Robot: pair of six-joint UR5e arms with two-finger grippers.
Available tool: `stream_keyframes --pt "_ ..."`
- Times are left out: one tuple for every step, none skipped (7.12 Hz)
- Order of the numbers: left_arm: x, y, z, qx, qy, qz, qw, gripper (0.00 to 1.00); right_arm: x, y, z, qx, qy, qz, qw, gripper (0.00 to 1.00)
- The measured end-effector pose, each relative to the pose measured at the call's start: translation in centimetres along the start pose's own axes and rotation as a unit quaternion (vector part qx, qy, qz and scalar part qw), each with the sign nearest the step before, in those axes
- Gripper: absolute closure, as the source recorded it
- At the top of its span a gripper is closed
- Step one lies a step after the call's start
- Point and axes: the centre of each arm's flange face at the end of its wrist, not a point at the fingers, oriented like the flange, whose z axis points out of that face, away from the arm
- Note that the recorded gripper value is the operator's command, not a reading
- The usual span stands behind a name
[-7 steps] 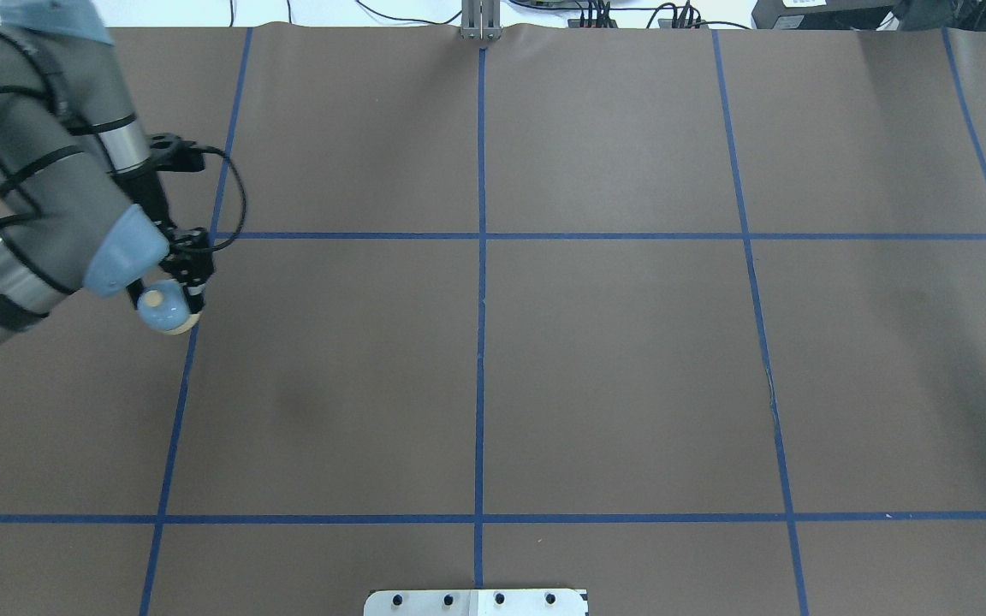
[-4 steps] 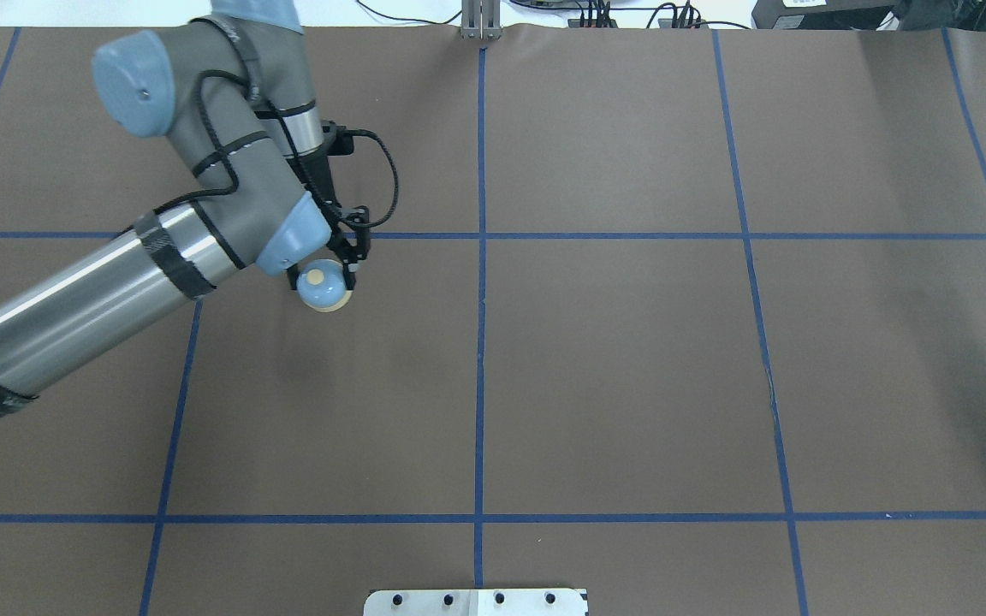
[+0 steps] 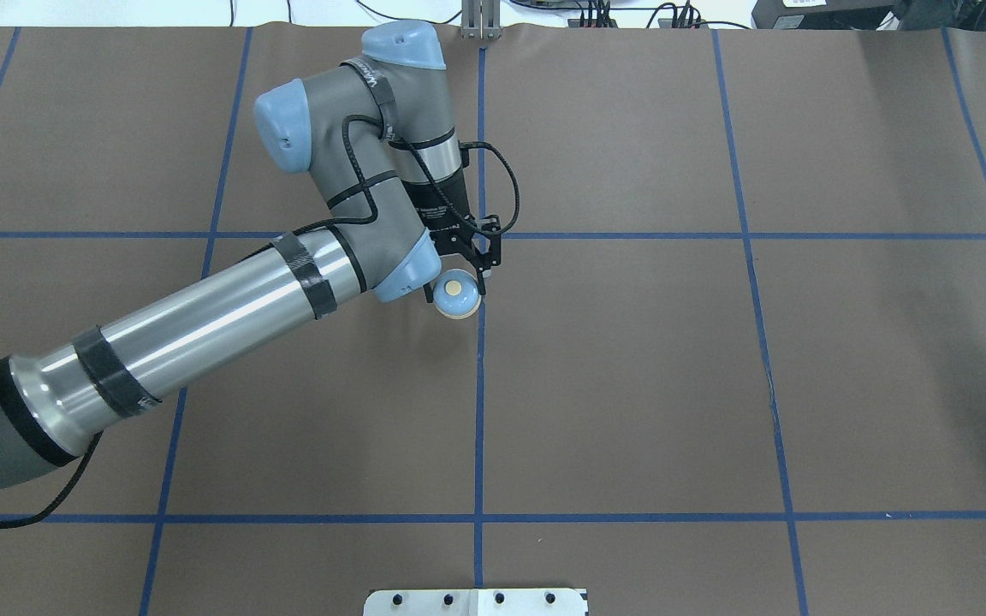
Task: Place and press bell with both arms
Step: 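Lower the held bell onto the grid center with the left gripper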
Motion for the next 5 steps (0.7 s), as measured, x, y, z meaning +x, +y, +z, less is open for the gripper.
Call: stream_keyframes --pt "1.5 0.6 0.8 -0.004 -0.002 -0.016 0.9999 0.64 0.2 0.0 0.2 -0.002 0.000 0.002 1.0000 0.00" --pt "2.3 1.1 1.7 -0.007 -0.005 -0.026 0.9996 0.63 0.5 0.1 0.5 -0.005 0.000 0.005 1.0000 0.00" --pt "2.7 1.5 2.4 -0.010 -0.007 -0.029 0.9995 0.59 0.6 0.0 0.6 -0.006 0.000 0.006 1.0000 0.00" --pt "2.8 1.6 2.8 -0.011 -0.009 -0.030 0.9994 0.59 0.7 0.1 0.6 -0.006 0.001 0.007 1.0000 0.00" --pt "2.8 1.6 3.1 -0.012 -0.011 -0.030 0.9994 0.59 0.7 0.0 0.6 -0.006 0.001 0.007 1.0000 0.00"
